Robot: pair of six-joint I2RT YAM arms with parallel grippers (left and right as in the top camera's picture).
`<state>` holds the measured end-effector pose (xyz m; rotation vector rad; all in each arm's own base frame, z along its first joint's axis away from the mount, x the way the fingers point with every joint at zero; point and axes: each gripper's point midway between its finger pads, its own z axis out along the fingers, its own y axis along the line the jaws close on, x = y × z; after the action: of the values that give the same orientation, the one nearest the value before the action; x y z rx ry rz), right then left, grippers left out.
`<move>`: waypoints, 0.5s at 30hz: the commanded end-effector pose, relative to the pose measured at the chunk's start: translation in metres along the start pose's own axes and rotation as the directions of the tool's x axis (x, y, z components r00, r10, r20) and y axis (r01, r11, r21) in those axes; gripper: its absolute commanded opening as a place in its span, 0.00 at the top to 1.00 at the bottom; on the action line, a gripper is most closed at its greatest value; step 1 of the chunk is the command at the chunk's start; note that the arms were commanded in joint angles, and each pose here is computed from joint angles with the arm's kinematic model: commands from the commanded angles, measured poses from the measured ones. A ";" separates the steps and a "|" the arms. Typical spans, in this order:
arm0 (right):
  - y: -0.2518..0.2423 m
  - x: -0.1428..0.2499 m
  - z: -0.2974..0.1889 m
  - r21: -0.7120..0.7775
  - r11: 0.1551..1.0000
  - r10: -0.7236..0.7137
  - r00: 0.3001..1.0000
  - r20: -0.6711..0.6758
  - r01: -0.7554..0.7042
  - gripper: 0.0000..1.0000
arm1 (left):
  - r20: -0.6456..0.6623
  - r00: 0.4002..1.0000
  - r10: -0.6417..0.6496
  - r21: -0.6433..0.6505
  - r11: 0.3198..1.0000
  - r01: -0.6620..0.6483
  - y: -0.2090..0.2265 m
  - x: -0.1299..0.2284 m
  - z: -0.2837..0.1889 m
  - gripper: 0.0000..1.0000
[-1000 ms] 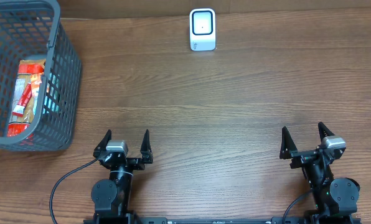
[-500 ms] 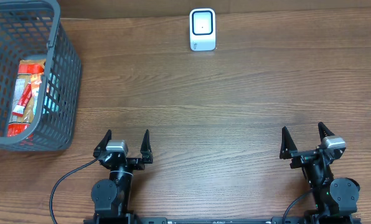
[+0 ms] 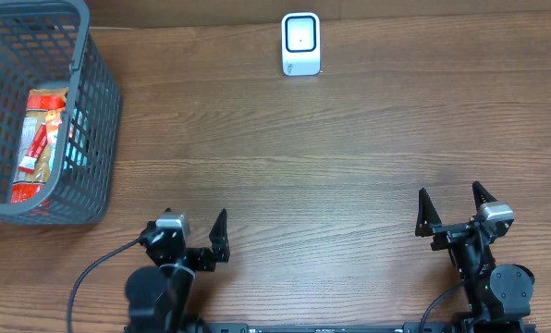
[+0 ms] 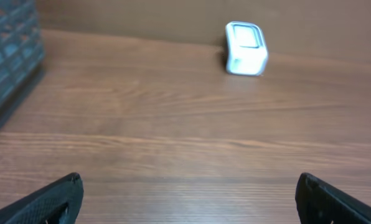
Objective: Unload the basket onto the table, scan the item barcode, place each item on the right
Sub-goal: 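Move the left gripper up and over into the grey basket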
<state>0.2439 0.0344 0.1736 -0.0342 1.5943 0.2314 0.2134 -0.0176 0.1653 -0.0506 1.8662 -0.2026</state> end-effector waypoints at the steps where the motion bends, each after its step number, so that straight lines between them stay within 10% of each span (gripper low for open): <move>1: -0.001 0.003 0.000 0.004 1.000 -0.004 1.000 0.001 0.004 0.00 | 0.038 0.998 -0.043 0.158 0.987 0.036 -0.037 -0.046 -0.036 0.00; 15: -0.002 0.002 0.000 0.004 1.000 -0.004 1.000 0.001 0.004 0.00 | -0.337 0.941 0.031 0.213 0.976 0.044 -0.071 -0.117 -0.088 0.00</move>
<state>0.2438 0.0344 0.1735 -0.0342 1.5947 0.2314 0.1572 -0.0562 0.2911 0.0402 2.1486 -0.4484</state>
